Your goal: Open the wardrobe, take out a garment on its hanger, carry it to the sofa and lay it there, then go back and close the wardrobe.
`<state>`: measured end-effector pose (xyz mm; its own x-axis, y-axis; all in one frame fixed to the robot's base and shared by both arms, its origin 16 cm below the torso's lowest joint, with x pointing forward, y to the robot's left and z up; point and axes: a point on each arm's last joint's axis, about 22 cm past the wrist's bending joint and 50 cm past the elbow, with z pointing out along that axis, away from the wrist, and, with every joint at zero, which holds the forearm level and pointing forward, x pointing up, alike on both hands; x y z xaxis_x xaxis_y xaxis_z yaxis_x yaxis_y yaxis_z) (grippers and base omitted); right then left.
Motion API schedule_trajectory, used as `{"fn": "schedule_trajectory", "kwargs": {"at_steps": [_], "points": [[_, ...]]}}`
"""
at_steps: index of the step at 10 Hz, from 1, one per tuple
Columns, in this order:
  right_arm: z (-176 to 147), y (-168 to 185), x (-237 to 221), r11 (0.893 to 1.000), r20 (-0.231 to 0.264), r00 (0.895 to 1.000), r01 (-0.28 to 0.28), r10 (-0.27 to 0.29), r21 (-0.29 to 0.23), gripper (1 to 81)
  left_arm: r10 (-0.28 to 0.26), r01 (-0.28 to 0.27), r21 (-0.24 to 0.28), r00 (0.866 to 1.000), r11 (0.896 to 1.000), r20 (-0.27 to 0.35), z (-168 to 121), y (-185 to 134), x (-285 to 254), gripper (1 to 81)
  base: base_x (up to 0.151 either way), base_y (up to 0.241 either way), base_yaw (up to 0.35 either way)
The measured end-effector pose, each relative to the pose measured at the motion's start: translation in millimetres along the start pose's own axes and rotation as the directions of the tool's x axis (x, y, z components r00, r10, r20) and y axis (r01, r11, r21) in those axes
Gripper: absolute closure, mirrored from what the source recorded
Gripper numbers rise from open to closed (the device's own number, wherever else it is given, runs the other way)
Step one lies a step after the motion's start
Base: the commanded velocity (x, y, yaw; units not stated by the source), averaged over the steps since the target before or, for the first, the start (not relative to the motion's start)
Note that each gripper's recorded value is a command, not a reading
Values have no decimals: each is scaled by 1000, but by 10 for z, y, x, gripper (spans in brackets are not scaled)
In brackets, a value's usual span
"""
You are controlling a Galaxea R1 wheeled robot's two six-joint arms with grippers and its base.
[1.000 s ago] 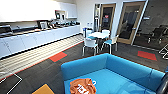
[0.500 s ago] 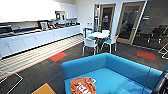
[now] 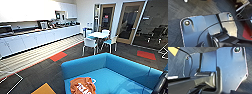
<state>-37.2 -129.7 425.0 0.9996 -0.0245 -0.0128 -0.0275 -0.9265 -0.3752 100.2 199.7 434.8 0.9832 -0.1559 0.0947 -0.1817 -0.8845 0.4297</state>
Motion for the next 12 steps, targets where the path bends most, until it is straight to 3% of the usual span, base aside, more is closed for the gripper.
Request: {"fn": "schedule_trajectory", "kwargs": {"at_steps": [5,12], "points": [[0,2,0,1000,0,1000,0,0,0,10,-7,5,109,1000,994,15,5,-287,-99,10,0,0,0],[0,0,1,1000,0,1000,0,0,0,10,9,-11,95,1000,995,23,26,-227,-121,10,0,0,20]]}}
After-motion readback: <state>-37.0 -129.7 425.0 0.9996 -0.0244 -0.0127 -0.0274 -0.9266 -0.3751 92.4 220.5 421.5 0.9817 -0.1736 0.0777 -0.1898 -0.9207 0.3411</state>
